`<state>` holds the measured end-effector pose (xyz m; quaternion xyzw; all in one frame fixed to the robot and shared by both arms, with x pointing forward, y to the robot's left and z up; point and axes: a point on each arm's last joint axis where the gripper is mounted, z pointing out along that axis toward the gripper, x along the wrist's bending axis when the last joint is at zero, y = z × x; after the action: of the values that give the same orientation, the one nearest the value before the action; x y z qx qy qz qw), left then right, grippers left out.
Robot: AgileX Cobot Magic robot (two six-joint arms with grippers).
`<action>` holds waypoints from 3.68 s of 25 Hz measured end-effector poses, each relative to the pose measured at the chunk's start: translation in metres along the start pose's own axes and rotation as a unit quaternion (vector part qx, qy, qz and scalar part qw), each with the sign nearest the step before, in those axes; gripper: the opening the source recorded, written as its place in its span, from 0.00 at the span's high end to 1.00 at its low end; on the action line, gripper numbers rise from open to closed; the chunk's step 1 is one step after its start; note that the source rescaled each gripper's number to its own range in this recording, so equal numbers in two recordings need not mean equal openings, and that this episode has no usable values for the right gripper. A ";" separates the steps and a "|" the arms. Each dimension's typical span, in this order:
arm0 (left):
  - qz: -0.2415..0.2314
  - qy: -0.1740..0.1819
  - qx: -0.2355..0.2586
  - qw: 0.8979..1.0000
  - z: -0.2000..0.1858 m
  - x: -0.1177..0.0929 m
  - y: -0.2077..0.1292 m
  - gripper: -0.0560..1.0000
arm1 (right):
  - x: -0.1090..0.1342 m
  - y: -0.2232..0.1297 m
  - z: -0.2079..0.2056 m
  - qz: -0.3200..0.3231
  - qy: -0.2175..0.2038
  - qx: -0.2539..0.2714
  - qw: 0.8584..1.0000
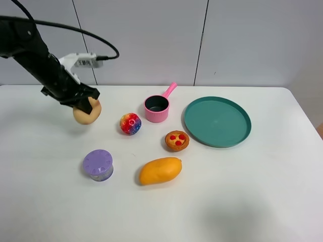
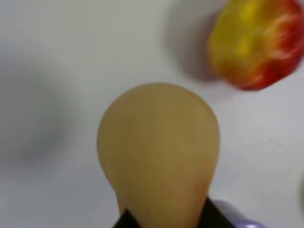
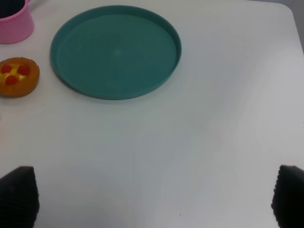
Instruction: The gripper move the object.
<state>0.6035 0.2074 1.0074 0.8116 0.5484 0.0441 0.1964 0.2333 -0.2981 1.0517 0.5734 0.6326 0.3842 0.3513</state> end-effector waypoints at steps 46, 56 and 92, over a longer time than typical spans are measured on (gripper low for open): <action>0.294 -0.080 -0.172 0.937 0.186 -0.253 0.085 0.95 | 0.000 0.000 0.000 0.000 0.000 -0.002 1.000; 0.296 -0.086 -0.154 0.939 0.209 -0.251 0.075 0.48 | 0.000 0.000 0.000 0.000 0.000 -0.002 1.000; 0.035 0.161 -0.244 0.956 -0.275 0.029 0.023 0.00 | 0.000 0.000 0.000 0.000 0.000 -0.002 1.000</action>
<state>0.5562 0.3003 1.2647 0.7398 0.5168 0.3133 0.2958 0.2334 -0.2981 1.0520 0.5728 0.6319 0.3853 0.3523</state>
